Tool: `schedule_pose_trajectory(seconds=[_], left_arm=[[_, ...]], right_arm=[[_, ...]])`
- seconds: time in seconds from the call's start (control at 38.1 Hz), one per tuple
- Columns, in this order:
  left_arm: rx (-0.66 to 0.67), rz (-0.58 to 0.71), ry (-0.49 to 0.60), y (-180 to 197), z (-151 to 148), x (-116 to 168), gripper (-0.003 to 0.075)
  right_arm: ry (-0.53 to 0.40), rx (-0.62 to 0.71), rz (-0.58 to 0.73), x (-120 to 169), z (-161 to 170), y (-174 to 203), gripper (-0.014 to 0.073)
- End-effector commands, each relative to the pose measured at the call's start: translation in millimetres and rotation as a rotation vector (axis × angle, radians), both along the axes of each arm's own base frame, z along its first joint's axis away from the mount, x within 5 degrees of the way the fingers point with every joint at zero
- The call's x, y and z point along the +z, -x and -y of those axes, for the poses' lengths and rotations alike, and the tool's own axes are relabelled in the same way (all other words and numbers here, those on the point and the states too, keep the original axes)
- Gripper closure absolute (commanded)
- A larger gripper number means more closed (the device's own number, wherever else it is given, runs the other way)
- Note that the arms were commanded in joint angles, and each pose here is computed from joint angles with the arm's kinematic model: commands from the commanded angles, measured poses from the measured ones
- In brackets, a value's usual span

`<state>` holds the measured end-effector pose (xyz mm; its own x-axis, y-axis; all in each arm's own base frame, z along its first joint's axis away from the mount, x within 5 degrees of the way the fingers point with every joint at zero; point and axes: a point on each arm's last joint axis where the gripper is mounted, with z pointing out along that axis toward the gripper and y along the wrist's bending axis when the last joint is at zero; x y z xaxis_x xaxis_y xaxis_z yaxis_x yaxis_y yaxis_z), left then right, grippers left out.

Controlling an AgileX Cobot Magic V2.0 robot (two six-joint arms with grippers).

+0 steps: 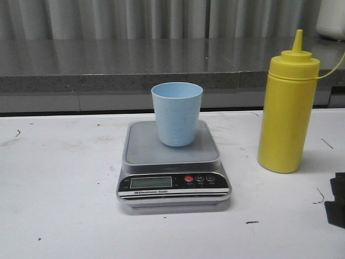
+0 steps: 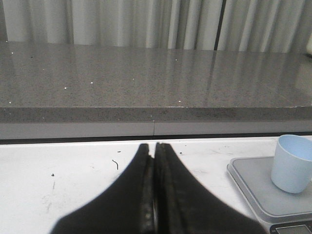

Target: Pour seasoning into cup on scale with both arms

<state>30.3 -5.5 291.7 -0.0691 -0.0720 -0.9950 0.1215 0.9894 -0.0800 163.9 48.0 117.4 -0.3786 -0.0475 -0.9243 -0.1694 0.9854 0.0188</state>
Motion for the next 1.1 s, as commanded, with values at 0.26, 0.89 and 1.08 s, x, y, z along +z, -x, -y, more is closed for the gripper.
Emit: schedule_pose_trajectory(seconds=[0.26,0.89,1.08], left_arm=[[0.001,0.097,0.03,1,0,15,0.074],[0.001,0.097,0.03,1,0,15,0.074],[0.001,0.097,0.03,1,0,15,0.074]], right_arm=[[-0.127,-0.049,0.294,56,10,12,0.0714],[-0.125,0.113,0.376,157,8,43,0.0714],[-0.147,0.149,0.411,164,13,66,0.0714]])
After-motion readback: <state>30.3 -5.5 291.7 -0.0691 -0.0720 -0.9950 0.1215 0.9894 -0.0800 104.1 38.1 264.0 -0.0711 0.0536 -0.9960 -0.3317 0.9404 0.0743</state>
